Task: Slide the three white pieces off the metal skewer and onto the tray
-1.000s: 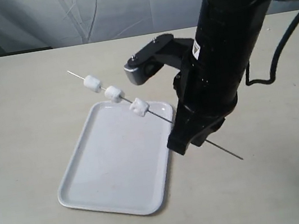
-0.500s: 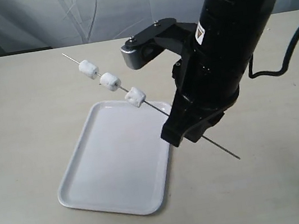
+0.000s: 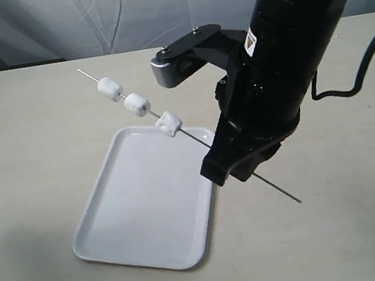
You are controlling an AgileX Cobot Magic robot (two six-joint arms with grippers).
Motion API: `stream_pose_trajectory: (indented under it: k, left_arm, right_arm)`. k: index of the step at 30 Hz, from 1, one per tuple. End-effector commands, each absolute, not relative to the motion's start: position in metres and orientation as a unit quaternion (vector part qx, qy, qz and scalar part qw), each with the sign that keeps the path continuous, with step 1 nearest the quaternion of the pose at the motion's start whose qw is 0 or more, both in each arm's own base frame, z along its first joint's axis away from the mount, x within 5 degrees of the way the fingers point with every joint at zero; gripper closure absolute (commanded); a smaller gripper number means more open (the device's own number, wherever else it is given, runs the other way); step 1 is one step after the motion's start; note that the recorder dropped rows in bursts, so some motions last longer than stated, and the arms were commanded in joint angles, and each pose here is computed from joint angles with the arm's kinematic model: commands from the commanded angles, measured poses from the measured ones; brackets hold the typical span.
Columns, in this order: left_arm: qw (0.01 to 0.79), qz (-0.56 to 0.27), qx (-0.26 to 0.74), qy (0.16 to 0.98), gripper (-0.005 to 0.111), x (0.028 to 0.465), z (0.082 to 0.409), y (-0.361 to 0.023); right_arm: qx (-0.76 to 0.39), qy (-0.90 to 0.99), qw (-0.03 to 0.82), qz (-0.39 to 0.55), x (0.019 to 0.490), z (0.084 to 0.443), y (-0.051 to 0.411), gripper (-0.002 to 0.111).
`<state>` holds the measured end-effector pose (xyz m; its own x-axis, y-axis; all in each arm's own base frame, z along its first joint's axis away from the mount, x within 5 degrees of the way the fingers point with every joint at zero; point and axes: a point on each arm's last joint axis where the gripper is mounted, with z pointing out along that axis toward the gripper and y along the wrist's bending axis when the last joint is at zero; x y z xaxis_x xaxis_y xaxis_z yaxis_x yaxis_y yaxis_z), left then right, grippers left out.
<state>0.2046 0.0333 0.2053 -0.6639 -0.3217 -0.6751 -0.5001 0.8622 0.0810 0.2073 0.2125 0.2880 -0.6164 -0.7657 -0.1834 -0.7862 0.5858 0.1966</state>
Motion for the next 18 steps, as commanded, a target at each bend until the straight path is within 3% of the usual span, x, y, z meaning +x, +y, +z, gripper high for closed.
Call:
stream_pose_trajectory:
  k: [1, 4, 7, 9, 14, 18]
  left_arm:
    - [0.229, -0.087, -0.229, 0.942, 0.107, 0.199, 0.194, -0.010]
    - [0.192, -0.264, -0.143, 0.934, 0.107, 0.193, 0.197, -0.046]
    - [0.190, -0.440, -0.030, 0.877, 0.107, 0.181, 0.212, -0.076]
    - [0.187, -0.506, 0.023, 0.842, 0.107, 0.175, 0.223, -0.085]
    - [0.176, -0.466, 0.012, 0.867, 0.097, 0.174, 0.214, -0.080]
    - [0.206, -0.418, -0.015, 0.885, 0.077, 0.182, 0.204, -0.073]
  right_arm:
    - [-0.436, 0.889, 0.046, 0.134, 0.207, 0.292, 0.213, 0.109]
    - [-0.428, 0.889, 0.051, 0.154, 0.206, 0.292, 0.216, 0.109]
    - [-0.411, 0.889, 0.065, 0.191, 0.207, 0.294, 0.224, 0.109]
    - [-0.391, 0.894, 0.061, 0.209, 0.208, 0.290, 0.229, 0.109]
    - [-0.327, 0.931, 0.044, 0.157, 0.216, 0.270, 0.232, 0.109]
    - [-0.267, 0.956, 0.020, 0.115, 0.211, 0.240, 0.234, 0.109]
